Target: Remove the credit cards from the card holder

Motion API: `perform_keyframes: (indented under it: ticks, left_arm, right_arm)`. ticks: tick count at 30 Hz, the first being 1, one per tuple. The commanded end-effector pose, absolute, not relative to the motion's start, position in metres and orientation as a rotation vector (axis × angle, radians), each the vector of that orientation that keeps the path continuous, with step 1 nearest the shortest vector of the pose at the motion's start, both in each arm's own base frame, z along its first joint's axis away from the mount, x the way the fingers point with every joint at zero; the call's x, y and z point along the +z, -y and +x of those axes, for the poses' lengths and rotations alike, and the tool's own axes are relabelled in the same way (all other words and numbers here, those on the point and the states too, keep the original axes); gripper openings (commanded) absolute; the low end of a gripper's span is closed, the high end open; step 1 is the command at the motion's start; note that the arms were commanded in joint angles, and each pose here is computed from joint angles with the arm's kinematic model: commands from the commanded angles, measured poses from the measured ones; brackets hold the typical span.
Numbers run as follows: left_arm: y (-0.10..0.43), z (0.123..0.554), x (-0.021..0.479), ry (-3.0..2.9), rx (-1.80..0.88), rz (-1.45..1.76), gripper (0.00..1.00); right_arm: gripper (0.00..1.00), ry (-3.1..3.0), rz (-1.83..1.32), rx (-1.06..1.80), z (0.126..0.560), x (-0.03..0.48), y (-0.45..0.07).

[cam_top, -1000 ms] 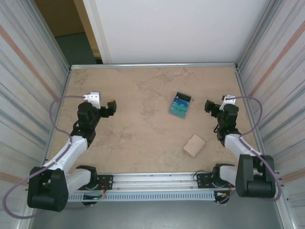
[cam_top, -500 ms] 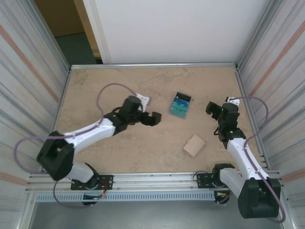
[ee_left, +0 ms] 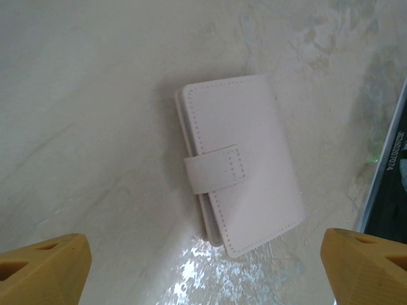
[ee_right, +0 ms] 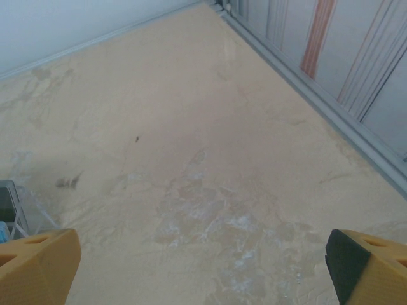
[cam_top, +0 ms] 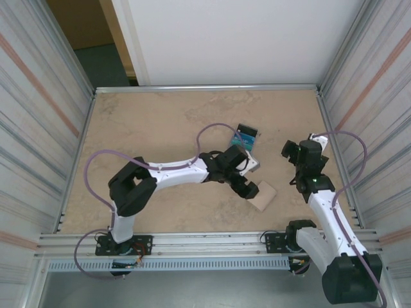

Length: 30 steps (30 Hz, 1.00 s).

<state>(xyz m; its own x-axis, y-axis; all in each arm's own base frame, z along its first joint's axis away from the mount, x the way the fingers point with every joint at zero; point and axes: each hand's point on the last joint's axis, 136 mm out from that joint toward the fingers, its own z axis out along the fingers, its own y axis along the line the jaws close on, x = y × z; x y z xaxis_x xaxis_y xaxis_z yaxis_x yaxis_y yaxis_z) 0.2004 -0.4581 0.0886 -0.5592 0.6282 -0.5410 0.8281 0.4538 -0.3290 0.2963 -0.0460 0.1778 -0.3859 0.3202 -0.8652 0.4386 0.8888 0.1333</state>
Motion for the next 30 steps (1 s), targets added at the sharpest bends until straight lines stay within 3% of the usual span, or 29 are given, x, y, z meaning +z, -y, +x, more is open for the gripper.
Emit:
perform_keyframes:
  ticks: [1,16,30]
  left_arm:
    - [0.463,0.19,0.078,-2.337,-0.684,1.393,0.94]
    - [0.495,0.181,0.033,-2.312,-0.43,1.548,0.99]
    - [0.506,0.174,0.044,-2.366,-0.544,1.535,0.99]
  right_arm:
    - [0.99,-1.975,0.582,-0.171,0.288,0.183,0.052]
    - [0.99,-1.932,0.625,-0.18,0.276,0.188,0.061]
    - [0.99,-1.95,0.672,-0.159,0.276,0.176,0.067]
